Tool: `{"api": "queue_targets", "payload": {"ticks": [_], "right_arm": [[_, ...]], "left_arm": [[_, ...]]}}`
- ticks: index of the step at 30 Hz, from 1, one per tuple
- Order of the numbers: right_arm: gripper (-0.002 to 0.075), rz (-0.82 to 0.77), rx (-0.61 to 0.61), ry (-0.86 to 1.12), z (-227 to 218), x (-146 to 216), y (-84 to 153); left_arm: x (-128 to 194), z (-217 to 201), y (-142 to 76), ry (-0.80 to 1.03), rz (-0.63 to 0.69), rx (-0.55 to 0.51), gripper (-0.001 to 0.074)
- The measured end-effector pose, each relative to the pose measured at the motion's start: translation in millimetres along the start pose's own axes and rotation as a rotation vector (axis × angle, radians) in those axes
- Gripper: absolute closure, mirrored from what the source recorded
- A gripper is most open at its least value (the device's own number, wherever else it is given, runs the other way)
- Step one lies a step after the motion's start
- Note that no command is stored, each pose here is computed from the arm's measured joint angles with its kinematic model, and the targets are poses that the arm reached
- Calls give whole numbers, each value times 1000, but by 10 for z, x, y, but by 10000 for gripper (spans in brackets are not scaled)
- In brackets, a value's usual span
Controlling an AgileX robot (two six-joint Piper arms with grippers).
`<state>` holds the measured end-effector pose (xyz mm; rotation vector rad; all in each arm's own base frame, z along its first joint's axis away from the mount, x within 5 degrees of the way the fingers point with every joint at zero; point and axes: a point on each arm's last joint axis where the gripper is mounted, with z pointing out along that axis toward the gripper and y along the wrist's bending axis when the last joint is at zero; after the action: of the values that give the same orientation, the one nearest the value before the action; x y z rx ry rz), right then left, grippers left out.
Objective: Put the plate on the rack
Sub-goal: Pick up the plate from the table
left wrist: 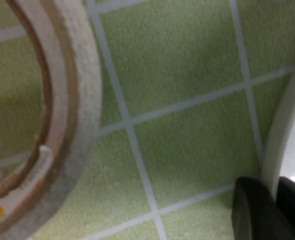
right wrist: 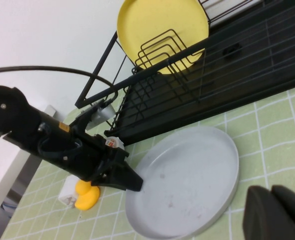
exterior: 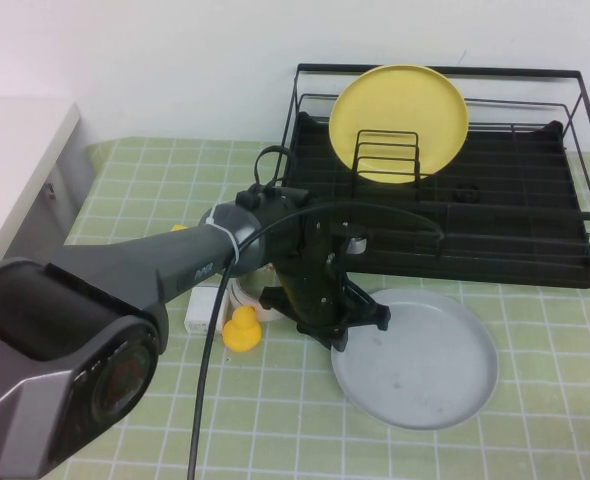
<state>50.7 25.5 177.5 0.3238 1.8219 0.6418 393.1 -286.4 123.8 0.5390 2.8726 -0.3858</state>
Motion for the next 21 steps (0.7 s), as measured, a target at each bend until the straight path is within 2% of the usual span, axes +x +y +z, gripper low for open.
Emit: {"api": "queue_targets", "payload": {"ticks": [9, 16, 21], "right_arm": [[715, 7, -6, 6, 0, 6, 5], [715, 7, -13, 9, 0, 8, 12], [715, 6, -21, 7, 0, 6, 19]], "left_arm": [[16, 1, -25, 16, -61, 19, 728], [-12, -251, -163, 22, -57, 223, 733], [-23, -400, -154, 40, -38, 330, 733]]}}
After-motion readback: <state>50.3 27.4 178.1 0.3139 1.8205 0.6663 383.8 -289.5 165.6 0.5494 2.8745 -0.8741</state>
